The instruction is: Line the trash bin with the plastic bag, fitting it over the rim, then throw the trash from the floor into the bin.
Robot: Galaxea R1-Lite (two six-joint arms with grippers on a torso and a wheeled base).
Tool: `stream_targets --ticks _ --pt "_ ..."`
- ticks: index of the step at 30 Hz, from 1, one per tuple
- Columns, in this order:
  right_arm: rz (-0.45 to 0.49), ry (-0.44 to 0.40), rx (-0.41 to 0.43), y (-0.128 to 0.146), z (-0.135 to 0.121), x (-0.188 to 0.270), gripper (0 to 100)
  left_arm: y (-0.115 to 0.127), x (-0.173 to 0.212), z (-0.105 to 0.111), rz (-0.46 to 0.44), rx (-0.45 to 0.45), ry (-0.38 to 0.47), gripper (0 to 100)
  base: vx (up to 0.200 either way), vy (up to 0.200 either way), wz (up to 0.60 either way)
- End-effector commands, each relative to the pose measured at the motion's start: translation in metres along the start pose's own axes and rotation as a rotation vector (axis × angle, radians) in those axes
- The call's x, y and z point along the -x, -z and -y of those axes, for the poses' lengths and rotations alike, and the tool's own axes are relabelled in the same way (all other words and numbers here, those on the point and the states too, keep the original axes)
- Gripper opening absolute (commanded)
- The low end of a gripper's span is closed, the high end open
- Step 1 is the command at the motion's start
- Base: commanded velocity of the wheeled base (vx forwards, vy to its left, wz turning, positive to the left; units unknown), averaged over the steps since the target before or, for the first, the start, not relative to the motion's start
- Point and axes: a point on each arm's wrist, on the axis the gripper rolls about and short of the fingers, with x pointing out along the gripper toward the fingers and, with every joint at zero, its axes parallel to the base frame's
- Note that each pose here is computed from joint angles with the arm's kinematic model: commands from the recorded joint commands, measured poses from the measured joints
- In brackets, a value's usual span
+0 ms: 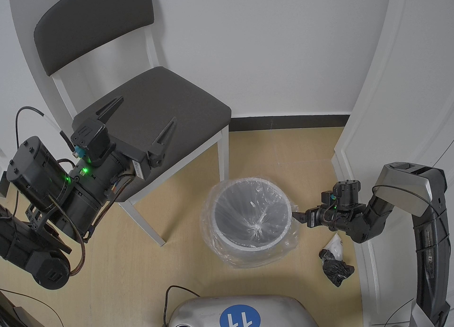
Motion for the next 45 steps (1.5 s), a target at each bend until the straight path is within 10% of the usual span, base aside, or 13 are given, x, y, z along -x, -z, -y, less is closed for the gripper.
stream_targets --ticks 1,31,45 --pt "0.007 0.003 0.002 0.000 0.003 -0.009 100 0.003 -0.001 0.001 -0.009 -0.001 0.003 100 0.000 0.000 0.00" --pt "-0.128 -0.033 0.083 -0.016 0.018 -0.064 100 0.006 -0.001 0.002 -0.021 -0.002 0.006 100 0.000 0.000 0.00" --pt "-0.053 0.018 0.061 -0.035 0.015 0.052 100 0.004 0.000 0.003 -0.016 -0.002 0.010 100 0.000 0.000 0.00"
